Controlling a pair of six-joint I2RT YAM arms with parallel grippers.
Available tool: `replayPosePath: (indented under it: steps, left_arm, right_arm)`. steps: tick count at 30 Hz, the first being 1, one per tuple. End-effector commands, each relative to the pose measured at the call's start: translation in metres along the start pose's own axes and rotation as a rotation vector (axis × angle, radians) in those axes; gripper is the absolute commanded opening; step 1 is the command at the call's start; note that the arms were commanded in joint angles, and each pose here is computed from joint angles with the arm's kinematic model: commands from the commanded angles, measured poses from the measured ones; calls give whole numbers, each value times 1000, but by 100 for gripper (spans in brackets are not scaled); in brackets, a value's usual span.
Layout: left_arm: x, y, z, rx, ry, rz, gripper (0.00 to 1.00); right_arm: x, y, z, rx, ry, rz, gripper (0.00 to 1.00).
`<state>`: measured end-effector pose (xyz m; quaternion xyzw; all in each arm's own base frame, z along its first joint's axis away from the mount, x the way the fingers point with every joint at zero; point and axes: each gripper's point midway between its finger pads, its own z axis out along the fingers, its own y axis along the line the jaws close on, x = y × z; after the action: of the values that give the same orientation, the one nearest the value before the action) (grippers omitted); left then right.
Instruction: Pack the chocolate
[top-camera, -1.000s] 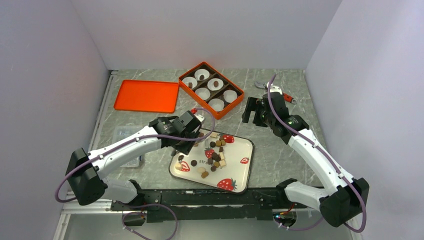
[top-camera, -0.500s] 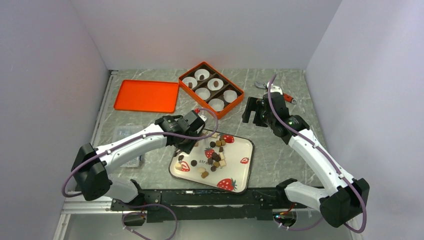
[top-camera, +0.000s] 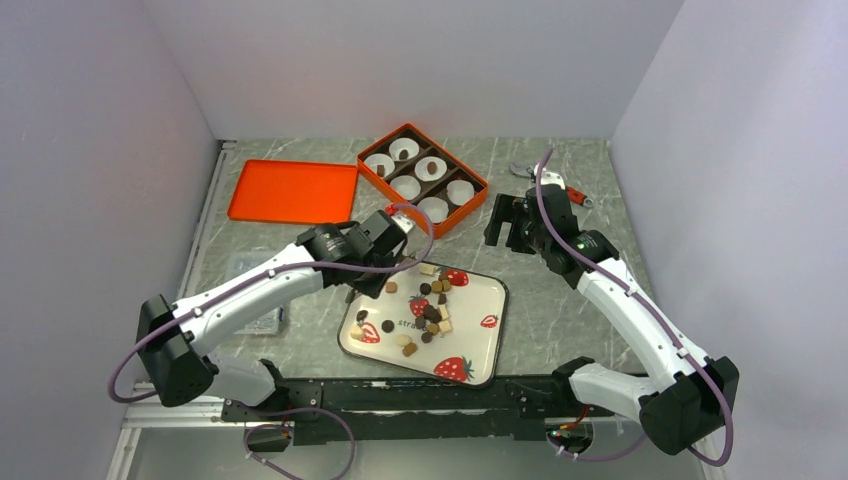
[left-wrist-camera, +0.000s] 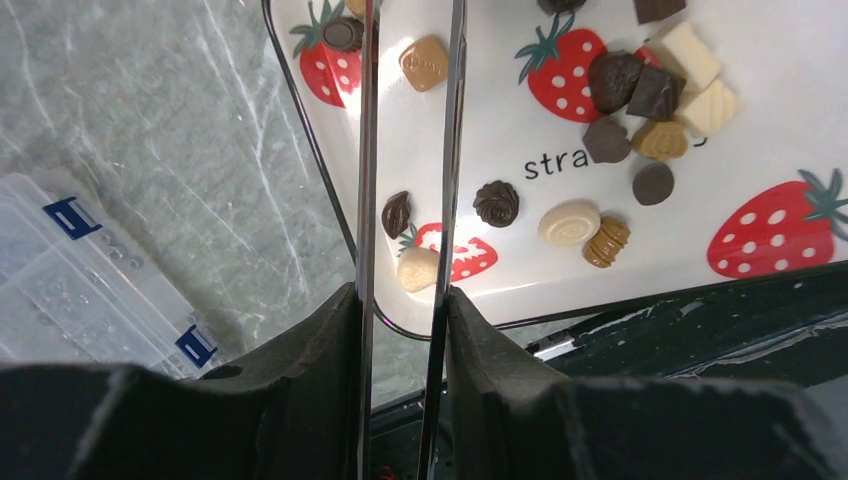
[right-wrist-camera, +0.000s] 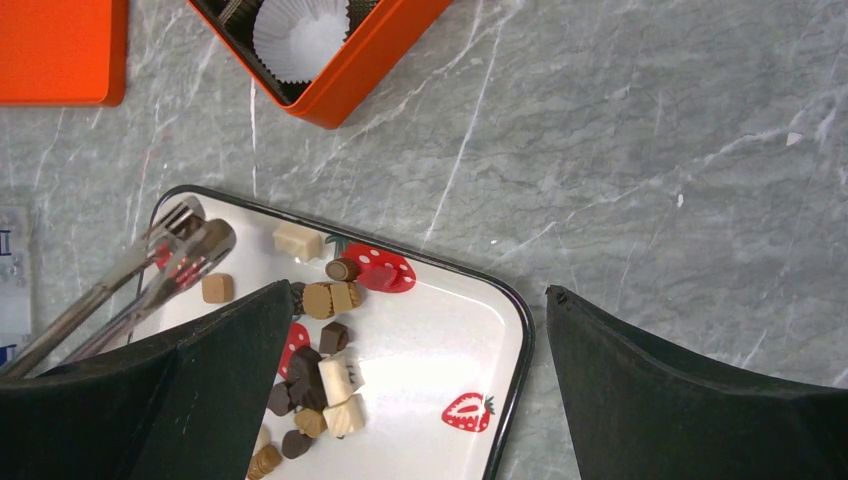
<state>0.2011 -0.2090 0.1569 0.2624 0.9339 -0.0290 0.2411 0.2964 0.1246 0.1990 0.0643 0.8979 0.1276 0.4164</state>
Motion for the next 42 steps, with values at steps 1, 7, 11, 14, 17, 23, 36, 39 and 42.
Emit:
replayPosePath:
  steps: [1, 7, 11, 14, 17, 23, 36, 39, 42]
  left_arm:
    - [-32, 6, -35, -4, -142, -25, 33]
    - [-70, 14, -37, -48, -207, -24, 34]
    - [-105, 26, -33, -70, -242, -40, 33]
    - [-133, 37, -28, -82, -274, -56, 34]
    - [-155, 47, -18, -99, -282, -63, 34]
    - [-185, 68, 13, -144, -261, -74, 33]
    - [-194, 86, 73, -185, -183, -39, 34]
    - [-195, 87, 80, -183, -182, -40, 35]
    - [-195, 90, 84, -197, -175, -41, 36]
  right_arm:
    - [-12, 0, -6, 3, -41, 7, 100]
    - [-17, 2, -8, -3, -51, 8, 100]
    - [-19, 4, -10, -9, -53, 10, 100]
    - [-19, 4, -11, -8, -54, 12, 100]
    - [-20, 3, -12, -7, -59, 12, 100]
    - [-20, 4, -10, -6, -54, 7, 100]
    - [-18, 5, 2, 0, -33, -5, 100]
    - [-18, 5, 3, 1, -32, -7, 100]
    - [-18, 5, 4, 4, -30, -9, 100]
